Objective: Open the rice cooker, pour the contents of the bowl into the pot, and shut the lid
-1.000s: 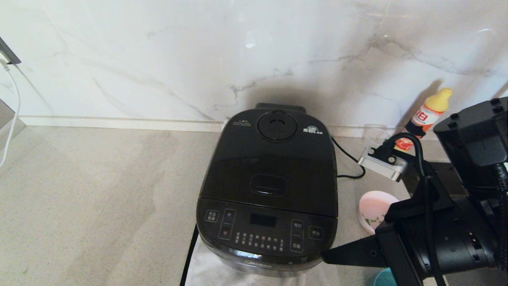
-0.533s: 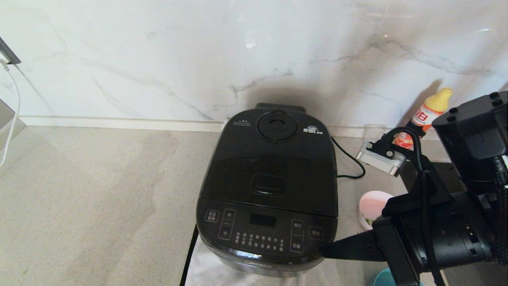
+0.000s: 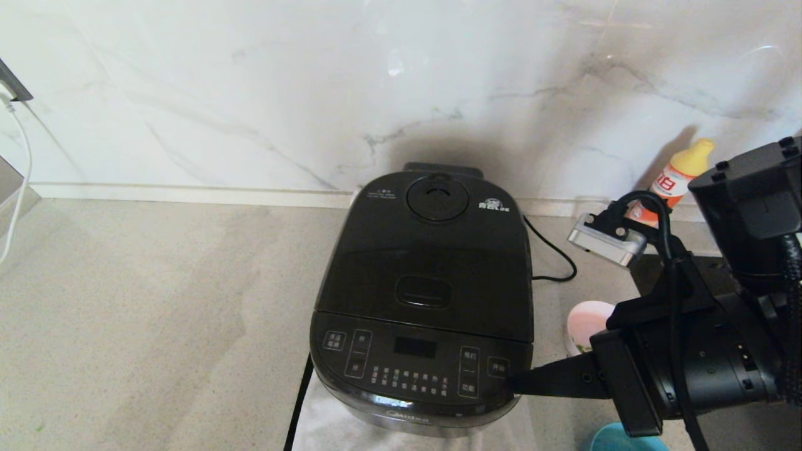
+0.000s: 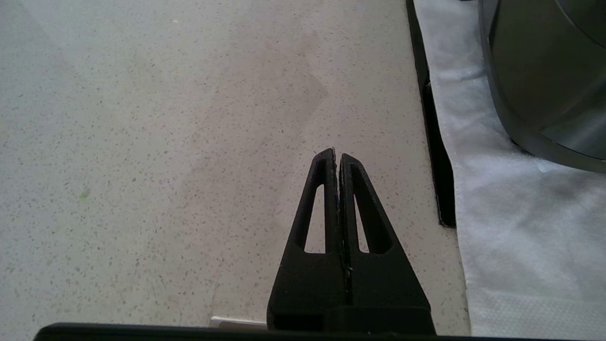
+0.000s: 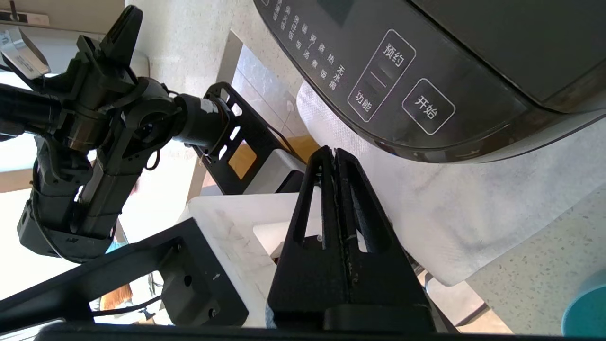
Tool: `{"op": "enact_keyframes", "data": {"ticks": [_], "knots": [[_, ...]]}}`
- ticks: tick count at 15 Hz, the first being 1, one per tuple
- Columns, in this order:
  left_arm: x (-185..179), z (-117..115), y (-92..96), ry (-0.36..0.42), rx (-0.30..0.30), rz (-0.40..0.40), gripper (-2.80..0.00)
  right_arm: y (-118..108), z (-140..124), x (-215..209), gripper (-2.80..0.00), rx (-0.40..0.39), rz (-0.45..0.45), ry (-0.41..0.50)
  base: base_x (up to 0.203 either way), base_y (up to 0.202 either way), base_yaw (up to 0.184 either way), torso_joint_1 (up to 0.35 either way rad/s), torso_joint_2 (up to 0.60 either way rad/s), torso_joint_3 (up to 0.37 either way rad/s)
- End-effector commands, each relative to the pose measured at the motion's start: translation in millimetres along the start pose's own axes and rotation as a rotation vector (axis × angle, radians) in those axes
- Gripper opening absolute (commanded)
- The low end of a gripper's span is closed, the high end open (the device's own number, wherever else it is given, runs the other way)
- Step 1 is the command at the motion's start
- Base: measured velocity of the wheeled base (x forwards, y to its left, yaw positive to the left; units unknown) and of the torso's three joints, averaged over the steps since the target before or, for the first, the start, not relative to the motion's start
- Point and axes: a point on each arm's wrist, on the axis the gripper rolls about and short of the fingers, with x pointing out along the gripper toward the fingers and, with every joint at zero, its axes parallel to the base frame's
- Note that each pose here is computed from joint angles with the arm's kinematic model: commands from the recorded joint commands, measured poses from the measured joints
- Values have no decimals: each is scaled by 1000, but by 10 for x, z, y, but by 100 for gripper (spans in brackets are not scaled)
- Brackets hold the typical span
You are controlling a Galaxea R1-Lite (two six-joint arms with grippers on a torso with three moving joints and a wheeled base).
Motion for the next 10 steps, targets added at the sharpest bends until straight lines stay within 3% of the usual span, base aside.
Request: {"op": "enact_keyframes", "data": {"ticks": [1, 10], "knots": [[1, 0, 0, 1, 0, 1, -280, -33, 22, 26, -280, 10, -6, -3, 0, 0, 0, 0, 0, 0], [1, 0, 0, 1, 0, 0, -280, -151, 83, 96, -280, 34, -30, -20, 0, 0, 0, 0, 0, 0]]}}
